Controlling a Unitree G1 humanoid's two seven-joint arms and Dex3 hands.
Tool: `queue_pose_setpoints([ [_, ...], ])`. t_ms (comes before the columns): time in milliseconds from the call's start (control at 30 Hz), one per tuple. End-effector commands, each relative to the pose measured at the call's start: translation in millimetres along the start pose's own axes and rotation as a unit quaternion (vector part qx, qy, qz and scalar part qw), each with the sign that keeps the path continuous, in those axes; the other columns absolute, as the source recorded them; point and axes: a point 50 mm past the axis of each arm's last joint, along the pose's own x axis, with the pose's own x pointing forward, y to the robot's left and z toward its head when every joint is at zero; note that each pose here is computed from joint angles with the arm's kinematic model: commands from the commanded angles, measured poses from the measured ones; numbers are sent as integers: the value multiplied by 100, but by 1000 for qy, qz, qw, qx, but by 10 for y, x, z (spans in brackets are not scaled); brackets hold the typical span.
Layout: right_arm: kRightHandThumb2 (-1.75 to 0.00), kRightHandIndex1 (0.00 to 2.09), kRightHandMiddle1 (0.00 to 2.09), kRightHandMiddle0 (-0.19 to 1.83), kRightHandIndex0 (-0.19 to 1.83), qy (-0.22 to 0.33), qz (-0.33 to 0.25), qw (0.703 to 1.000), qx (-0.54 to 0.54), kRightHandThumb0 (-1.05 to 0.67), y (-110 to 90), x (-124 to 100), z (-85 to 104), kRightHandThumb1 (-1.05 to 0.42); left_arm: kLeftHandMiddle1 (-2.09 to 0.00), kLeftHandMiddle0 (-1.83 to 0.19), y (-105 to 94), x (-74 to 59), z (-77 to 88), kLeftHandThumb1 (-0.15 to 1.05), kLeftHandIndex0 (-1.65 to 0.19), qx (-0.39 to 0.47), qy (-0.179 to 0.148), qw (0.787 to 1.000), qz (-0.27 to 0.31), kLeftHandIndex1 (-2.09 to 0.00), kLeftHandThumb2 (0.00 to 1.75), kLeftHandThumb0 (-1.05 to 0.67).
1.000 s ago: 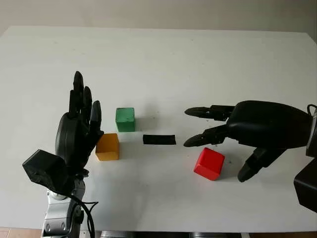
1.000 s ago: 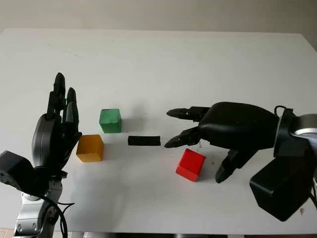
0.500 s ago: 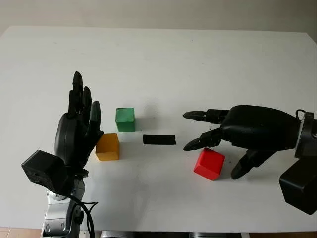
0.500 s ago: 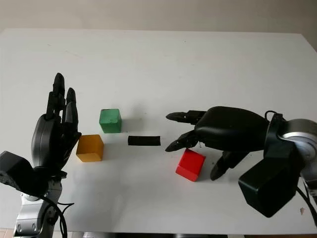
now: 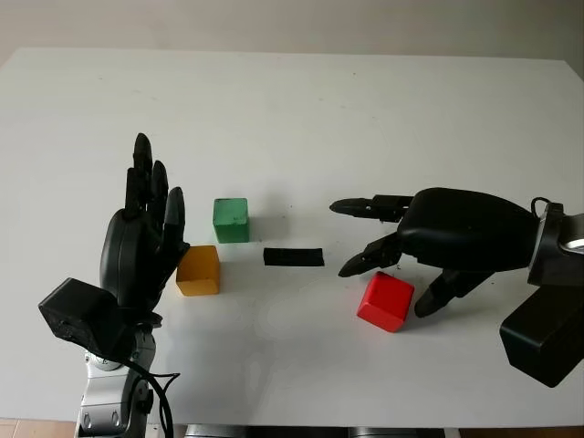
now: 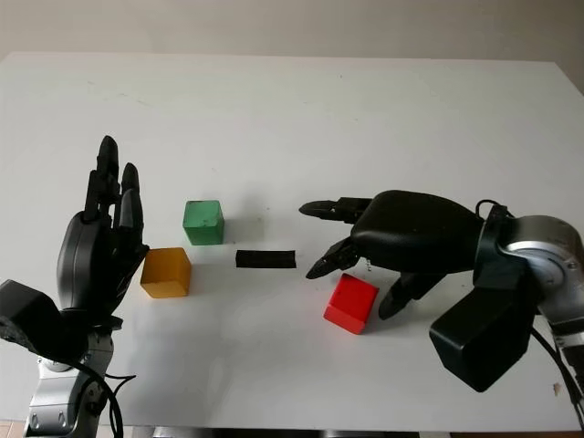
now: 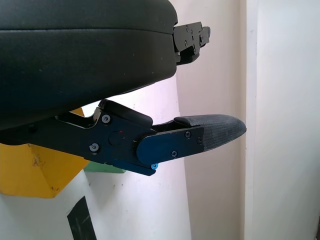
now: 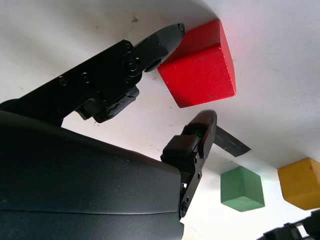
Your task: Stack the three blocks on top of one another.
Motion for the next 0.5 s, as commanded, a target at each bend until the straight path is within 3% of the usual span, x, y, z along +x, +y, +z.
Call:
queue_pose_setpoints([
  [0, -7, 8, 20, 94, 13, -6, -5, 1000, -4, -40, -23, 11, 0, -75, -5, 15, 19, -22, 9, 105, 15, 4, -2, 1000, 2, -5, 57, -71],
  [233, -6, 11, 27, 113, 21, -16, -13, 1000, -6, -39, -37, -5, -14, -77, -5, 14, 15, -21, 14, 105, 15, 1, 0, 1000, 5, -5, 57, -71],
  [467, -5, 12, 28, 115, 26, -25, -15, 1000, 8, -39, -35, -13, -8, -76, -5, 16, 11, -16, 13, 105, 16, 0, 0, 1000, 3, -5, 57, -70],
])
